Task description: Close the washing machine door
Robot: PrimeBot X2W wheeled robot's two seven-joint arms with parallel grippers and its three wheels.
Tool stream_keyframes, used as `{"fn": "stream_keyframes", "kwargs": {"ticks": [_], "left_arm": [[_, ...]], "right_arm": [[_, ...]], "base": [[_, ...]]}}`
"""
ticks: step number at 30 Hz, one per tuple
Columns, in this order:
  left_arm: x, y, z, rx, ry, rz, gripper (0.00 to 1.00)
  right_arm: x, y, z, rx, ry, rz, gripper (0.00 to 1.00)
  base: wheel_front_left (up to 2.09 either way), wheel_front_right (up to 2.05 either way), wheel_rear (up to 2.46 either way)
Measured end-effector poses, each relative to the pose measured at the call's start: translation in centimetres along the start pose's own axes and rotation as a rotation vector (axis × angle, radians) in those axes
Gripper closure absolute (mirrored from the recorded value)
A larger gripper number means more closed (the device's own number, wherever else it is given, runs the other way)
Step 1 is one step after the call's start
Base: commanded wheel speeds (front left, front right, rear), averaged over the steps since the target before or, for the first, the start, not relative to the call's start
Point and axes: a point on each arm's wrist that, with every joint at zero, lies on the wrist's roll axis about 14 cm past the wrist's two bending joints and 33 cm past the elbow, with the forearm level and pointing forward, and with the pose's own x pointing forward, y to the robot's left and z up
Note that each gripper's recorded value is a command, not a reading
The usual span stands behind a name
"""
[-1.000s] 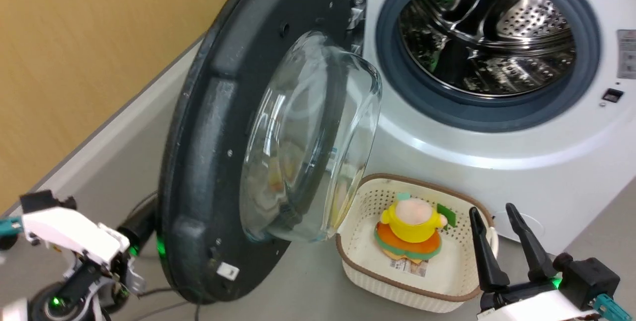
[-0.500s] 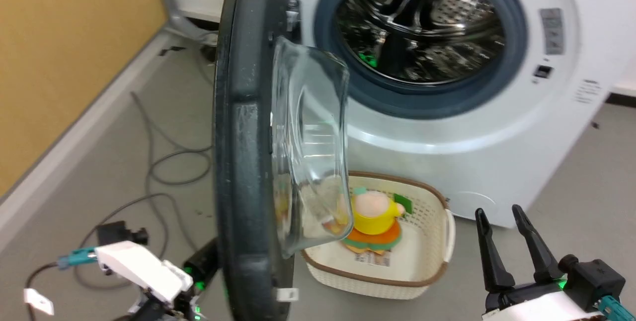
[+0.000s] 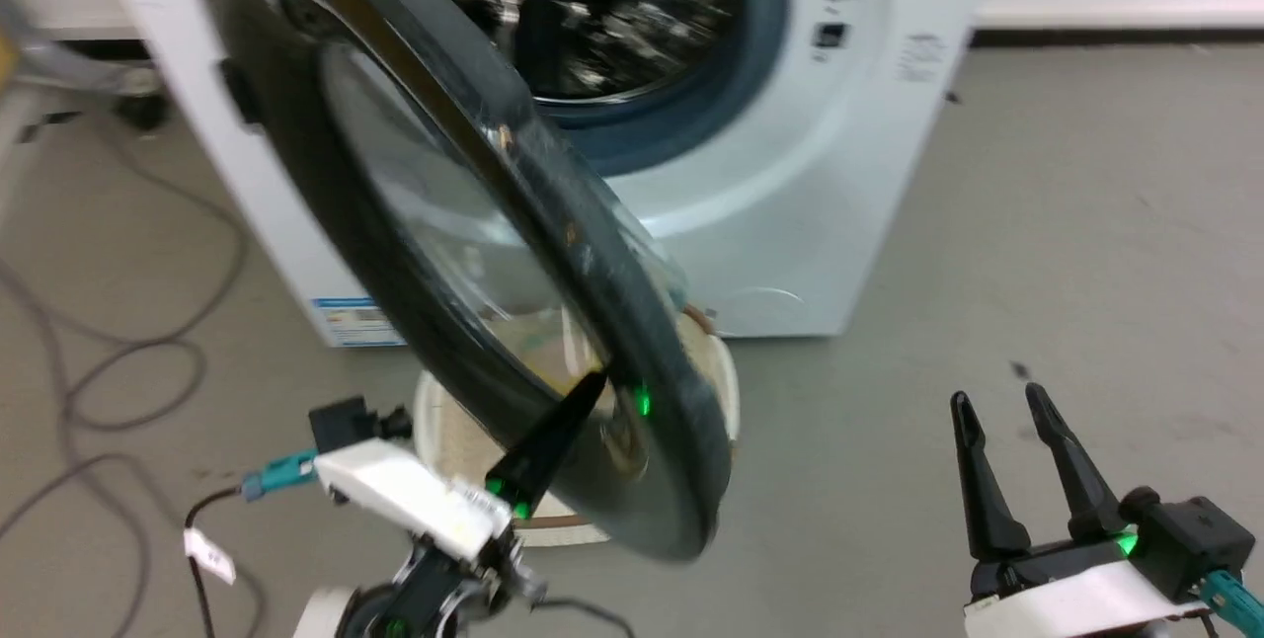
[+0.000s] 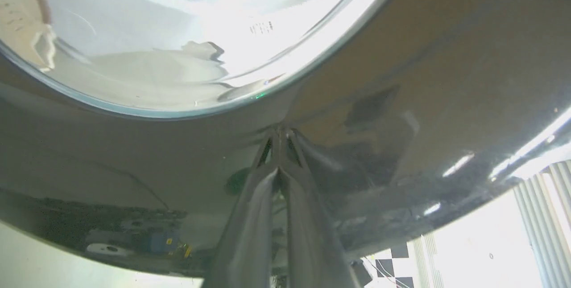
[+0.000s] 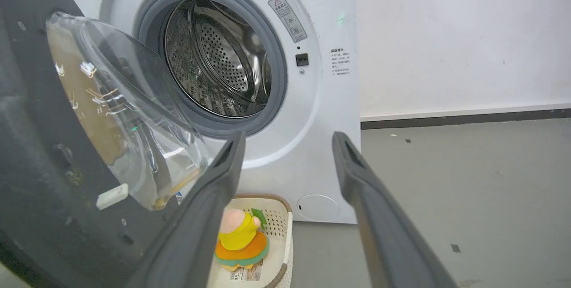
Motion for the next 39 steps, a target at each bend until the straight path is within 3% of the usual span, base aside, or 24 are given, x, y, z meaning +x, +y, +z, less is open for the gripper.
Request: {"fn": "stream_keyframes", "kwargs": {"ticks": [12,24,34,37,39], "left_arm": [[10.1,0.2,-2.3,0.035,0.047,-0.023,1.00],[18.4,-0.2,-2.7,0.064,0.016,-0.023,1.00],[18.2,0.2,-1.9,0.108,0.001,-0.025,1.00],[16.7,0.6,-2.1,0.194,0.014,-0.028,1.00],[15.2,1.1,-1.5,0.315,-0.004,-0.030,1.00]], "right_arm": [[-3.3,-5.3,-0.2,-0.027,0.032,-0.198,0.00],[-4.9,-7.4,-0.3,-0.046,0.054,-0.295,0.00],[-4.0,-6.7,-0.3,-0.029,0.040,-0.267,0.00],[-3.5,-6.2,0.0,-0.022,0.026,-0.245,0.00],[-3.1,-5.8,0.1,-0.018,0.017,-0.228,0.00]], "base": [[0.00,0.00,0.00],[0.00,0.00,0.00],[0.00,0.00,0.00],[0.00,0.00,0.00],[0.00,0.00,0.00]]}}
